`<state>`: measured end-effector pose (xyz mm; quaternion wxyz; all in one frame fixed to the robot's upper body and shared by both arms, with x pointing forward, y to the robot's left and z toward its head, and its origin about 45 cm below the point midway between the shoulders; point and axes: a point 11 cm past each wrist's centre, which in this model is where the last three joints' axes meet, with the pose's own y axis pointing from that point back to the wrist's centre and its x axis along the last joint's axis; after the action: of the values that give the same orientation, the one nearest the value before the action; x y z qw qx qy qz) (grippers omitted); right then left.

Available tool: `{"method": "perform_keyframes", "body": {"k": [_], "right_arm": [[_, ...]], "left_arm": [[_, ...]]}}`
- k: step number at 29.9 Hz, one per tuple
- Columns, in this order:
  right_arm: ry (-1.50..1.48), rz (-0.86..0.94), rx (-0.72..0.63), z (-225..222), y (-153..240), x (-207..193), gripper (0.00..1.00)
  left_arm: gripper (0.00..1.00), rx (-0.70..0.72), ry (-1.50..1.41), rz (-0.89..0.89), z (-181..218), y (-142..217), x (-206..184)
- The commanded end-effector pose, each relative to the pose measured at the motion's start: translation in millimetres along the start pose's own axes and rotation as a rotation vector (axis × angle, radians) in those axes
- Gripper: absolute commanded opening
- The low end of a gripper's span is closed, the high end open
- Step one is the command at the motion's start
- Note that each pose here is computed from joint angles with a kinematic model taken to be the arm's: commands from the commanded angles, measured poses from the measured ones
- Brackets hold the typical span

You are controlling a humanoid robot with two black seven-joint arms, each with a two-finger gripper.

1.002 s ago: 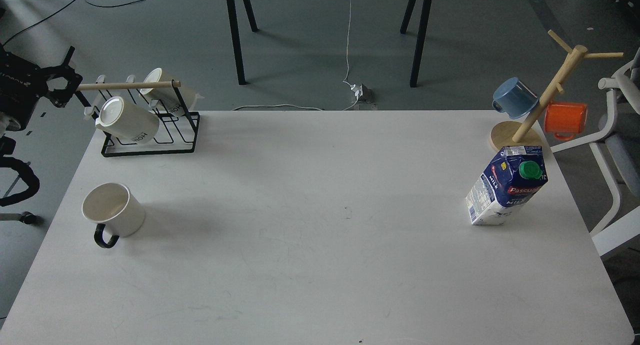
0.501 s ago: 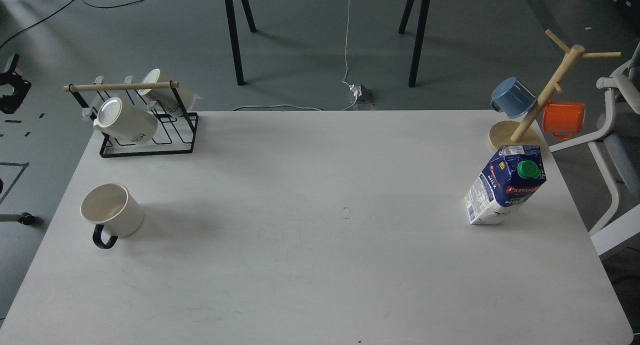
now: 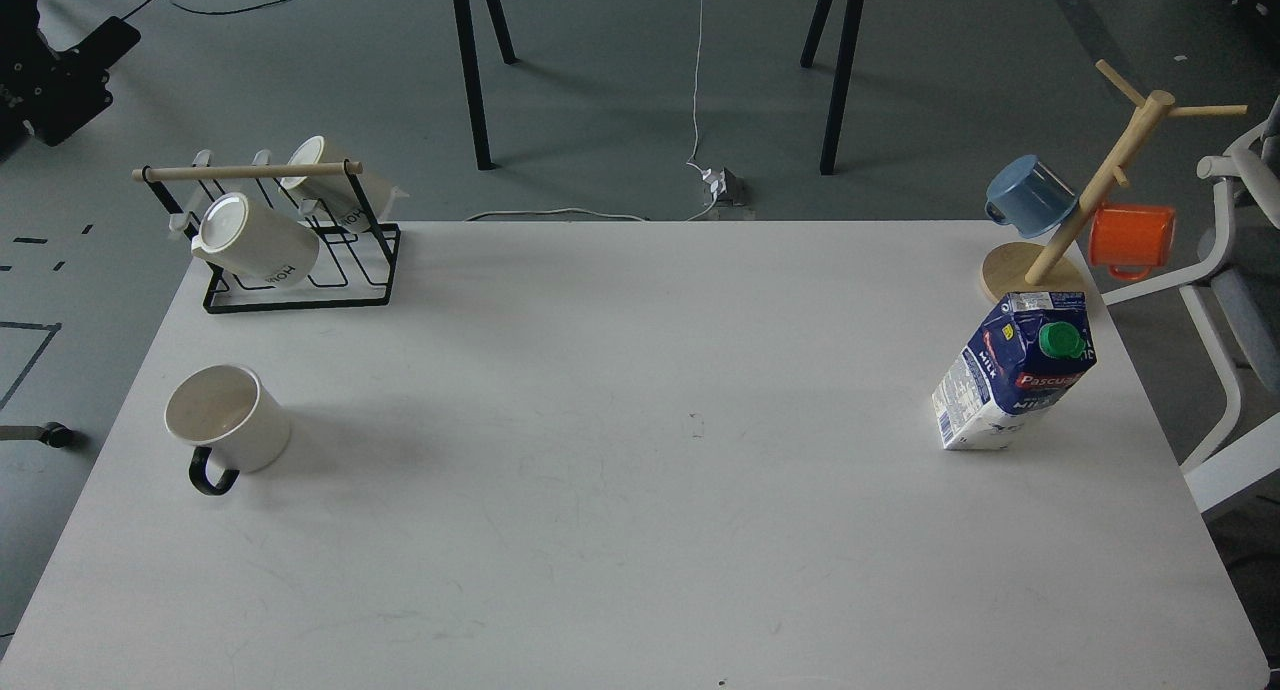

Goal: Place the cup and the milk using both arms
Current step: 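Move the left gripper in from the side toward the white mug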

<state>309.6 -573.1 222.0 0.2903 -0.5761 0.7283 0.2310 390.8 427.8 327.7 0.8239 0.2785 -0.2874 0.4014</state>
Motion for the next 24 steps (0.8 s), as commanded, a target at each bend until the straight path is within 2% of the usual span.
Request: {"method": "perform_keyframes", "body": {"k": [1, 5, 11, 14, 24], "right_arm": [[0.005, 0.013, 0.003, -1.6, 1.7, 4.6, 1.0], [0.01, 0.027, 0.006, -3.1, 3.7, 9.1, 1.0], [0.014, 0.035, 0.002, -2.4, 5.6, 12.2, 1.0], [0.019, 0.047, 0.004, -3.6, 7.6, 16.2, 1.0], [0.005, 0.049, -0.003, 4.1, 8.3, 17.3, 1.0]], "left_arm": [[1.0, 0.089, -0.226, -0.144, -3.1, -1.4, -20.3], [1.0, 0.235, -0.432, -0.299, -30.4, 3.5, -40.1], [0.99, 0.333, -0.336, -0.189, -58.1, 16.0, -5.2], [0.99, 0.318, -0.312, -0.171, -57.8, 3.0, -5.4], [1.0, 0.332, -0.248, -0.179, -70.7, 8.0, -17.4]]}}
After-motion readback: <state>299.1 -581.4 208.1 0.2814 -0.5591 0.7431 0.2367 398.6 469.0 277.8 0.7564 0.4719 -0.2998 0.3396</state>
